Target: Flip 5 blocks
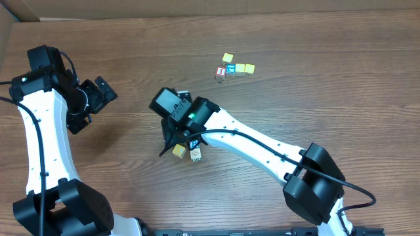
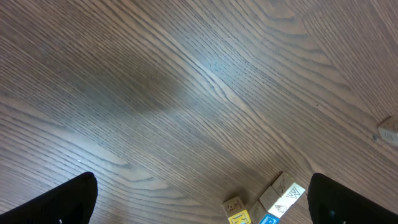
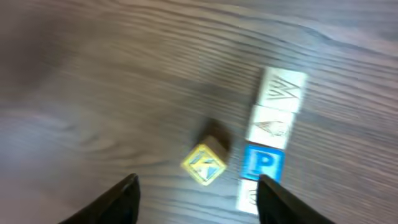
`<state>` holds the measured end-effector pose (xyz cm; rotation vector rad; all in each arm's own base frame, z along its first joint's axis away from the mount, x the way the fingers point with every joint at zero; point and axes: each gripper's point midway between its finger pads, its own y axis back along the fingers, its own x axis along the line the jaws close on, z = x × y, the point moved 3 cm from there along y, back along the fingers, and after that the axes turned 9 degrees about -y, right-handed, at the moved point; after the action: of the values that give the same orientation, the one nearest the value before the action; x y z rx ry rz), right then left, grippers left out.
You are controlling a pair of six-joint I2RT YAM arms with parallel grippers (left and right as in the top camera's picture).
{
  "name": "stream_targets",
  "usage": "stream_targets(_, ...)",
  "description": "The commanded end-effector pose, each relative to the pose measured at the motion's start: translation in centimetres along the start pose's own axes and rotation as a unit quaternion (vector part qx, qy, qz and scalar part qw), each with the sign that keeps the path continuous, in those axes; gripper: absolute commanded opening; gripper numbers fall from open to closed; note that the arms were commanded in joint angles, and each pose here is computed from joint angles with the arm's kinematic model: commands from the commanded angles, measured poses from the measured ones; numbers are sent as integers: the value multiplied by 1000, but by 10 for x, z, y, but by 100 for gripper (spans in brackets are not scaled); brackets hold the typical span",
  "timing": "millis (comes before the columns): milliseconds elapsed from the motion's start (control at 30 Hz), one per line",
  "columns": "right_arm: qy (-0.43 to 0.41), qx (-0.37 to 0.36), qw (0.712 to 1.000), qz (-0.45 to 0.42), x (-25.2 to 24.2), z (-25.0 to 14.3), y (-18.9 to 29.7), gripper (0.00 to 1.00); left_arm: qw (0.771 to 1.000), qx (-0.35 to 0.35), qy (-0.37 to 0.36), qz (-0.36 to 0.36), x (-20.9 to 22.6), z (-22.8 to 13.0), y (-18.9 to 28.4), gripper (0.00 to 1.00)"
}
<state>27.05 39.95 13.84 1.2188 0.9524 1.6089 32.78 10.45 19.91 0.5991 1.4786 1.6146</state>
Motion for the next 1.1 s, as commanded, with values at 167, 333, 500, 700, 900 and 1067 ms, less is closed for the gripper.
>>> stream_targets(167, 167, 13, 986, 11, 6, -29, -24, 56, 1000, 5, 0, 0, -1, -2, -3, 100)
stream_targets(333, 214, 15, 977, 11, 0, -37, -39, 57, 1000, 5, 0, 0, -1, -2, -3, 100)
stream_targets(500, 243, -4, 970, 27, 1, -36, -52, 61, 1000, 5, 0, 0, -1, -2, -3, 100)
stream_targets(700, 282, -24, 959, 18, -3, -34, -63, 61, 1000, 5, 0, 0, -1, -2, -3, 100)
stream_targets(900, 282, -50, 958, 11, -2, -25, -63, 59, 1000, 5, 0, 0, -1, -2, -3, 100)
stream_targets(1067, 283, -48, 958, 9, -3, -26, -70, 59, 1000, 5, 0, 0, -1, -2, -3, 100)
